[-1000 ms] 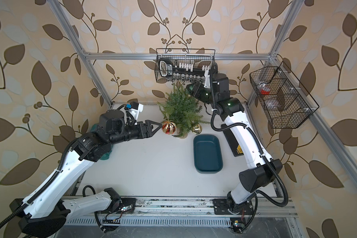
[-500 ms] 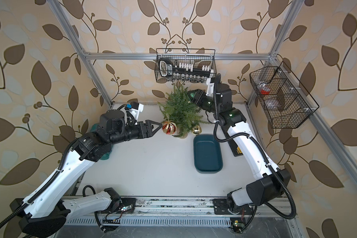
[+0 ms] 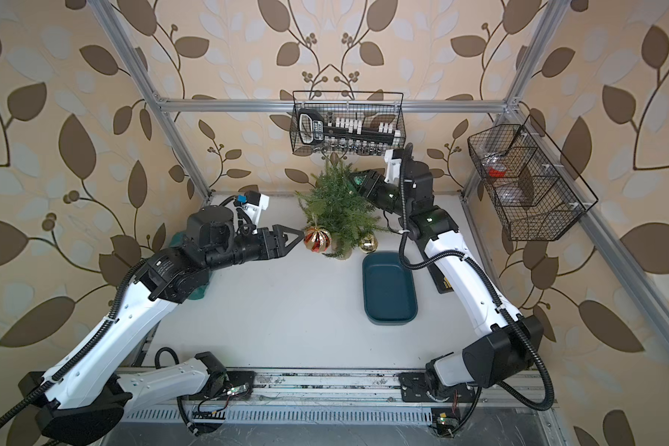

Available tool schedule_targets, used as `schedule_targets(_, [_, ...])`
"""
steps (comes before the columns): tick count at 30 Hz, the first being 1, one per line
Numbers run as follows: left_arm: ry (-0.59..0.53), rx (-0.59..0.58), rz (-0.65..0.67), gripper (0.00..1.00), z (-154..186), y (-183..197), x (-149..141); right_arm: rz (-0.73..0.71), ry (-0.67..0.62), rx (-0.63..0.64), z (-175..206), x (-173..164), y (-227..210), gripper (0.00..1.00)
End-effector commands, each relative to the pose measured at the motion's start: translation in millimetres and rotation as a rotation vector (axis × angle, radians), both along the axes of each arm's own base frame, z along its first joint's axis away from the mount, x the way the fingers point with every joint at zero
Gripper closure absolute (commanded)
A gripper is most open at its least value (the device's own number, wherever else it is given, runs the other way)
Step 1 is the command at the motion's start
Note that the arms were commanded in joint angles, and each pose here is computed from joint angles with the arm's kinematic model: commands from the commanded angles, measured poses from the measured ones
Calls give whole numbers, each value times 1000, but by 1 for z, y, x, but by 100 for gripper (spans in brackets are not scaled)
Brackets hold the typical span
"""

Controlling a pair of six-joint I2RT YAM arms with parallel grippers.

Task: Decorate the small christmas tree with ornaments
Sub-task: Hang an ornament on the christmas tree.

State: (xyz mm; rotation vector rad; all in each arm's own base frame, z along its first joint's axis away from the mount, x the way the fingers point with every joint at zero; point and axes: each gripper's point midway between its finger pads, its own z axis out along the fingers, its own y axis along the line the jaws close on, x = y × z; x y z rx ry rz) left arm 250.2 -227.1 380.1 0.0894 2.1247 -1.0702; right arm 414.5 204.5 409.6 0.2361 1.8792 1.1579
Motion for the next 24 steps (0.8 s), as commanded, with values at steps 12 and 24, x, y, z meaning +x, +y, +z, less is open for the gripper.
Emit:
schedule_targets(12, [-15, -31, 2, 27, 6, 2, 0, 63, -29, 42, 7, -27, 3, 34])
schedule_targets(24, [-9, -36, -19, 26, 4, 6, -13, 117, -30, -30, -2, -72, -6, 32])
